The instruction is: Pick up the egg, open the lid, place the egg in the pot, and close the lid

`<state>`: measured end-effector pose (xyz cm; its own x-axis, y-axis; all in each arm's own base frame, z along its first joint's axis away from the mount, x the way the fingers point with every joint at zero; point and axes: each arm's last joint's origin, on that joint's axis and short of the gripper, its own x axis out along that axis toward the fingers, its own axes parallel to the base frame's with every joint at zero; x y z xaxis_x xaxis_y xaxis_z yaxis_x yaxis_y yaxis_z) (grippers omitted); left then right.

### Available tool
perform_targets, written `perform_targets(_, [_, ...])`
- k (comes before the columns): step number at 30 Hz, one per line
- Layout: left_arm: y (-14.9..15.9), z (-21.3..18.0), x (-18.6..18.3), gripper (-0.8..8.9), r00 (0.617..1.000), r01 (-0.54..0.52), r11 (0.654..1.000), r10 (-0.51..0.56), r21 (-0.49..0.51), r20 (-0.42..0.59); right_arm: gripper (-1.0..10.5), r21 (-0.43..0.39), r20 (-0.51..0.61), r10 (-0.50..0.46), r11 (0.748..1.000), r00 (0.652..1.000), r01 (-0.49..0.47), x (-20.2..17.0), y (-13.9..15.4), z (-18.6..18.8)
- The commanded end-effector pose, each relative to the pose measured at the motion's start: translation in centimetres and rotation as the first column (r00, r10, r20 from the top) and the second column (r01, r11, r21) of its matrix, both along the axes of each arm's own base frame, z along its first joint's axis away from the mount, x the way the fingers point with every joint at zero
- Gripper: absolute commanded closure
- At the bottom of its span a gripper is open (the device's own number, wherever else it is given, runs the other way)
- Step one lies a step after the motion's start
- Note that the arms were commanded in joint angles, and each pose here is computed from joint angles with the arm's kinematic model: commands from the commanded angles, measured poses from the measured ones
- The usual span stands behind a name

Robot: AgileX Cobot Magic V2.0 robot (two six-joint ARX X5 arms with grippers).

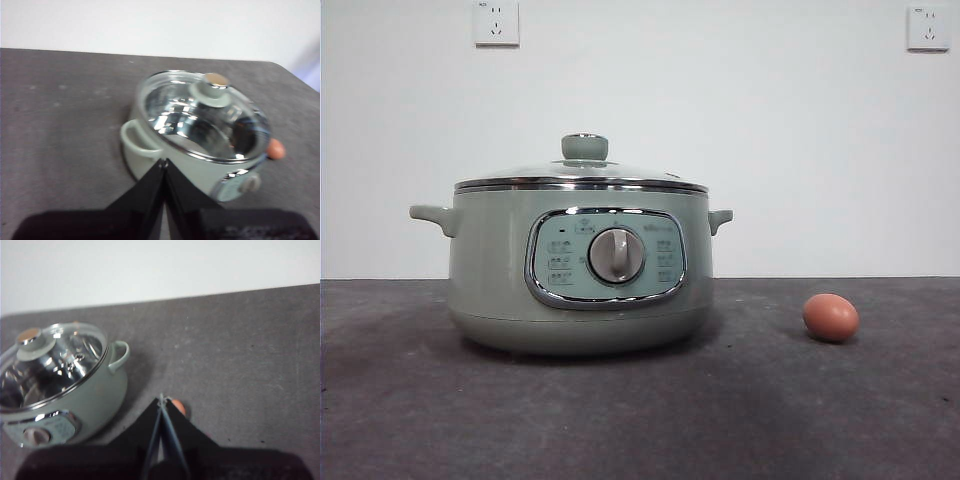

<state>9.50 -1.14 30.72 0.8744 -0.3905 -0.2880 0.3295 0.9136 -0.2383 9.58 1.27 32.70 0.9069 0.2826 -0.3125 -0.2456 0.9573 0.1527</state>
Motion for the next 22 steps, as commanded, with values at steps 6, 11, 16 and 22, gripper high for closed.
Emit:
perform_targets(6, [-0.1,4.2,0.2,8.2,0.996,0.08,0.995,-0.078,0.063,-0.036,9.6,-0.128,-0.089,0.059,0.989,0.994,-0.071,0.3,0.1,4.2])
perform_targets(11, [-0.1,5.5,0.2,8.2,0.992,0.101,0.99,-0.093,0.099,-0.084,9.6,-0.149,-0.153,0.068,0.985,0.986,-0.09,0.9,0.1,4.8])
perform_targets(16, [-0.1,5.7,0.3,8.15,0.99,0.106,0.989,-0.096,0.104,-0.102,9.5,-0.147,-0.188,0.067,0.985,0.98,-0.095,1.3,0.1,4.7])
perform_targets(22, [-0.1,5.6,0.5,3.25,0.989,0.106,0.989,-0.095,0.101,-0.11,5.9,-0.133,-0.2,0.089,0.984,0.976,-0.117,1.4,0.2,4.6])
